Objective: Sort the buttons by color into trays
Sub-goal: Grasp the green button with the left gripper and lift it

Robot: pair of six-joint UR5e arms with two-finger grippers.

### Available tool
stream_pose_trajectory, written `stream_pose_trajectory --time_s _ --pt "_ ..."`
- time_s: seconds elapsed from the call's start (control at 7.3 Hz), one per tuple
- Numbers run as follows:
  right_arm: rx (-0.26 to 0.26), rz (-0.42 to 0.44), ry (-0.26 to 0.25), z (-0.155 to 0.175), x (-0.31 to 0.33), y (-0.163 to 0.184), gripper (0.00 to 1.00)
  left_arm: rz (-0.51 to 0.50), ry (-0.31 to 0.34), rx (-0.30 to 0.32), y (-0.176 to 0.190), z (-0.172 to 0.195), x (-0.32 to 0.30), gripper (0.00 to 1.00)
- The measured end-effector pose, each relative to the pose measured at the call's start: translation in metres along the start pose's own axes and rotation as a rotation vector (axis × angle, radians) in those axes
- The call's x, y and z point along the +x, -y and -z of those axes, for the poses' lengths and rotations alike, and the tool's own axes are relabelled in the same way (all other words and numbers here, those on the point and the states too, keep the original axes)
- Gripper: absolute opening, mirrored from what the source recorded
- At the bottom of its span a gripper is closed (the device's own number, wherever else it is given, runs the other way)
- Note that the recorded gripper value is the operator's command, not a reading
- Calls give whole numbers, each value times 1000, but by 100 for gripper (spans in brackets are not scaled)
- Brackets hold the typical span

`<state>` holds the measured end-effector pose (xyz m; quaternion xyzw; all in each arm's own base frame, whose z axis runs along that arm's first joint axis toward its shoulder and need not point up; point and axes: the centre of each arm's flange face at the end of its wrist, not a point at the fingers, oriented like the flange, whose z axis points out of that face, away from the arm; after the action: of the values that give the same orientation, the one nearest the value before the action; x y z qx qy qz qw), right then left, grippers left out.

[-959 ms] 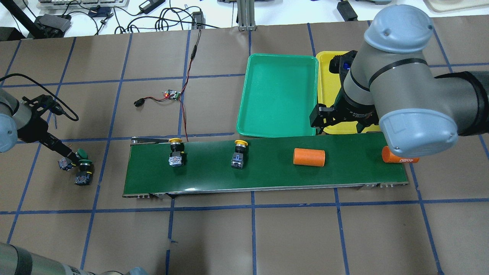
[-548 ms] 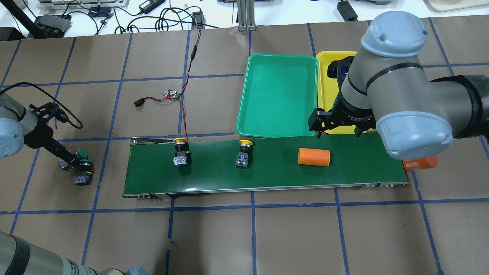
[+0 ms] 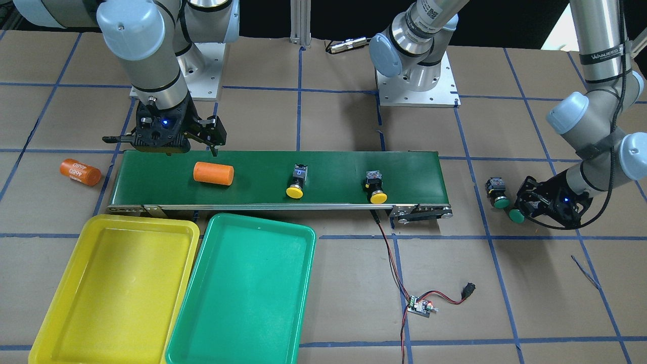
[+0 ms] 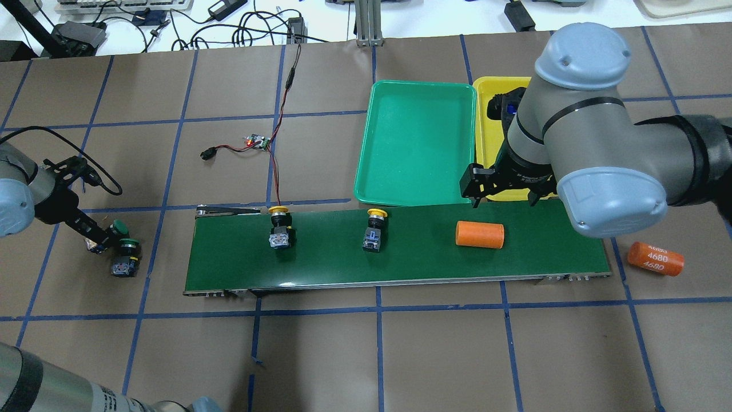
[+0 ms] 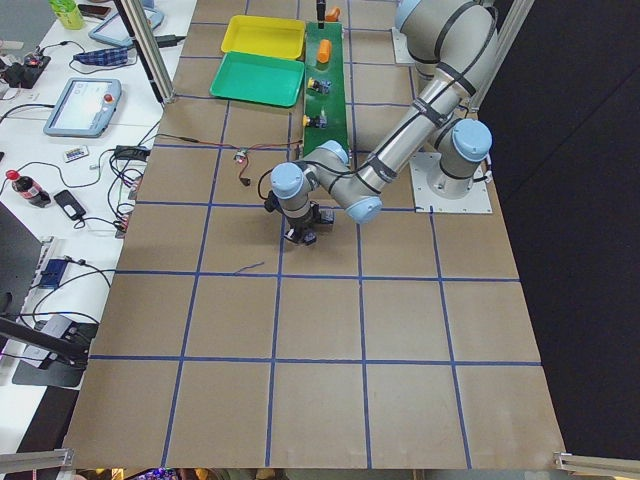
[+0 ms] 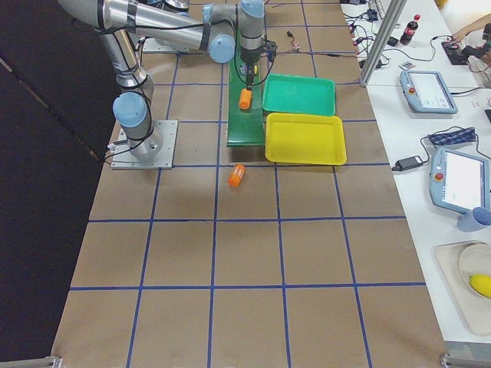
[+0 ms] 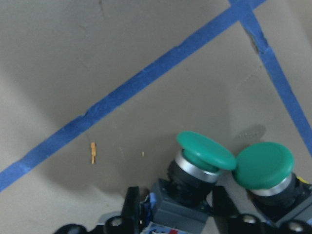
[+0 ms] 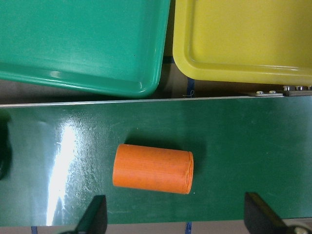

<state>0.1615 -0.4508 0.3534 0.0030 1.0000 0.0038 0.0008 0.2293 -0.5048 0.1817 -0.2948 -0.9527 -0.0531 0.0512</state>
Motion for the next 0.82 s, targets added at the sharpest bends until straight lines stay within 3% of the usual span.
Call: stream_pose_trajectory --time_s 0.41,0.82 --pt "-5 -2 7 -11 -1 8 100 78 63 -10 7 30 4 0" --pt "-22 -14 53 -17 -3 20 100 360 136 -26 55 87 60 0"
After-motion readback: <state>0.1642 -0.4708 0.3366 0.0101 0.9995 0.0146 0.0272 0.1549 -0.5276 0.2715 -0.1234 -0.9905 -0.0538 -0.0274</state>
